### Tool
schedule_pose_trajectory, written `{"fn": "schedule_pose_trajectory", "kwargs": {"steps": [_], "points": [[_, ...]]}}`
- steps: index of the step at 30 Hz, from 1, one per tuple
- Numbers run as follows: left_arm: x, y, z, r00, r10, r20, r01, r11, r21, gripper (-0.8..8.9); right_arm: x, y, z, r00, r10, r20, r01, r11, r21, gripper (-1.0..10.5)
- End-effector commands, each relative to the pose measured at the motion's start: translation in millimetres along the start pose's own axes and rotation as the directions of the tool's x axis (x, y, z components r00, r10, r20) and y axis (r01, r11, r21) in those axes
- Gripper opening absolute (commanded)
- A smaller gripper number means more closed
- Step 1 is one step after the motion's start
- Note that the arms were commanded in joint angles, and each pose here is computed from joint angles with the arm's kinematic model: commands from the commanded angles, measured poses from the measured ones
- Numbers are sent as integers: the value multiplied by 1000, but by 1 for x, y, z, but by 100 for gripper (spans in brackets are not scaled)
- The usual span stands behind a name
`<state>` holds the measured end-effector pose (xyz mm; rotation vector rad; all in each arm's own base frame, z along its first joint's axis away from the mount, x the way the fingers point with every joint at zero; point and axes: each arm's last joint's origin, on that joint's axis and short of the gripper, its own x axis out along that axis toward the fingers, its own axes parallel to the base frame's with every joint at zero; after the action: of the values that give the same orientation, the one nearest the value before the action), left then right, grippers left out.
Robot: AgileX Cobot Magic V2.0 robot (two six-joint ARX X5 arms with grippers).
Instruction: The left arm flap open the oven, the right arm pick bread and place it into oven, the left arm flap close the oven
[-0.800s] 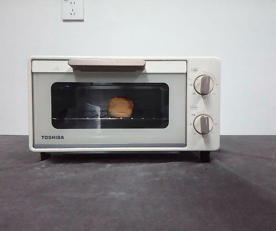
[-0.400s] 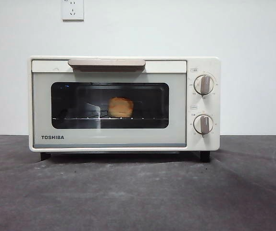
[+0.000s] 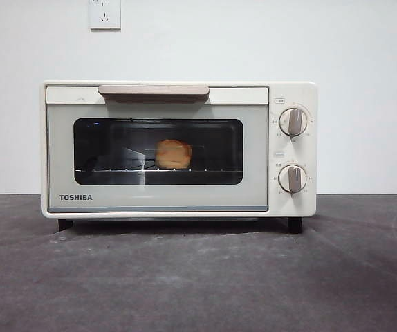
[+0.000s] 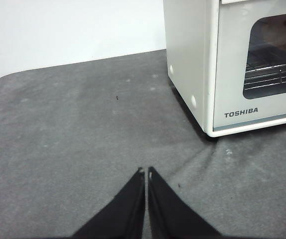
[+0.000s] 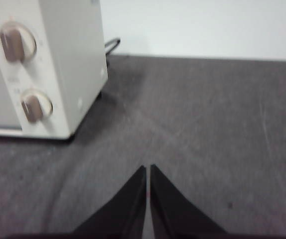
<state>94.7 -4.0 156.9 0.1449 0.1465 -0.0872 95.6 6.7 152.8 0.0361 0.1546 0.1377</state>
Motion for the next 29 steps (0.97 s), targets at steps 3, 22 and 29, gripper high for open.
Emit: {"fn": "schedule_pose_trajectory", "kwargs": {"steps": [3, 22, 29], "points": [[2, -1, -7, 1000, -1, -25, 1, 1000, -3, 19, 1, 0, -4, 1000, -11, -23, 11, 1000, 26, 8], [2, -1, -7, 1000, -1, -25, 1, 1000, -3, 19, 1, -1, -1, 1000, -20, 9, 19, 1000, 23, 8], [2, -1, -7, 1000, -1, -25, 1, 1000, -3, 19, 1, -1, -1, 1000, -20, 9, 19, 1000, 24, 8]]}}
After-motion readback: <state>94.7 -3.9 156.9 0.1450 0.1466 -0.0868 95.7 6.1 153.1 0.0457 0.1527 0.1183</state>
